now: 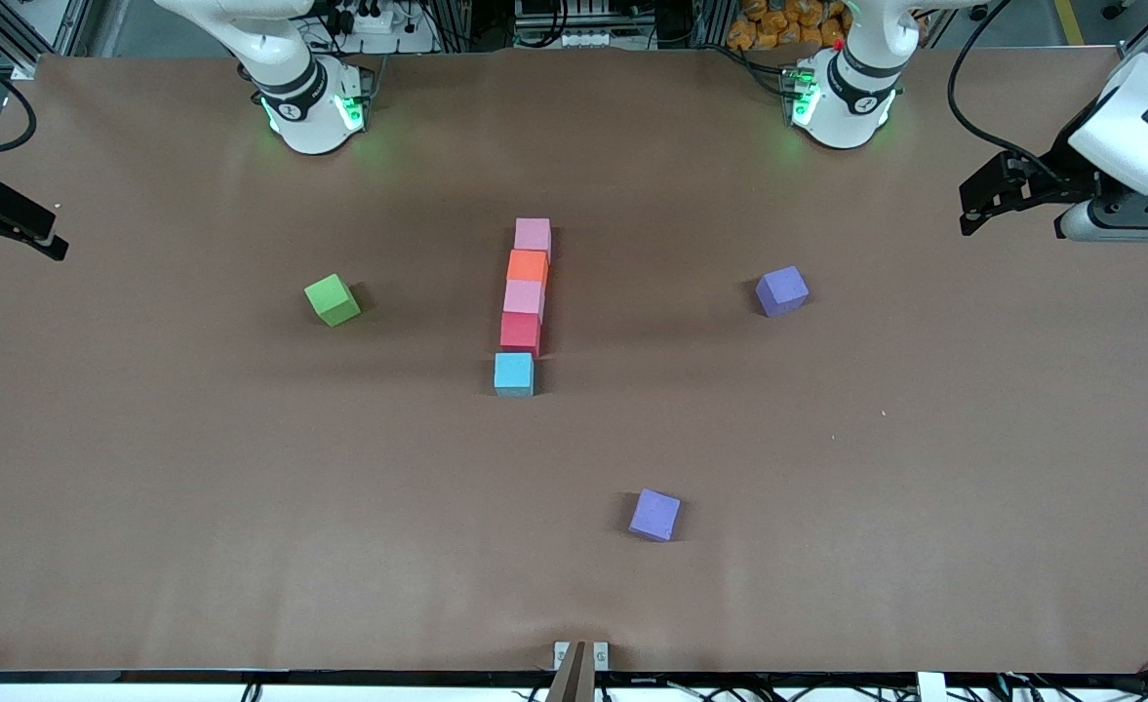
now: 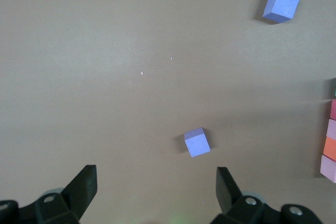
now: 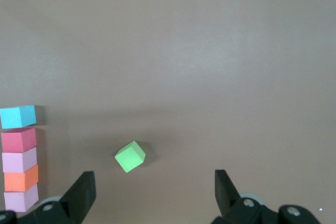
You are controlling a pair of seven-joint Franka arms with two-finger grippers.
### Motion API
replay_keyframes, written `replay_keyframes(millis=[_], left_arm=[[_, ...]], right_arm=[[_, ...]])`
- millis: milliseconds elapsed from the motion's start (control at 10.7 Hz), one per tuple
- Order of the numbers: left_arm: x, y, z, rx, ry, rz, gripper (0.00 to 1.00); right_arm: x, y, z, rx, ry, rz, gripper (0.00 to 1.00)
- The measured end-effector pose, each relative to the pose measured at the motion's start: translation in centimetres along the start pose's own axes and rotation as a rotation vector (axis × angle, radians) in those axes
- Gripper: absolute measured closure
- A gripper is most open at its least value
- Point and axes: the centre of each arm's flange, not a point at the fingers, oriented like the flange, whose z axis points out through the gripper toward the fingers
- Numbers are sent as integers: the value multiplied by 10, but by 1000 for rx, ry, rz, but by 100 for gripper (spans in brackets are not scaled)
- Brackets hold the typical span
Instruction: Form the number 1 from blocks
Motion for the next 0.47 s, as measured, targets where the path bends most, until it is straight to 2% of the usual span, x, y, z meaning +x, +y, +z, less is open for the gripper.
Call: replay_keyframes(millis=[466], left_arm=[[1,-9,0,0,0,-17,0]], right_arm=[[1,-11,3,-9,-5,-25,0]])
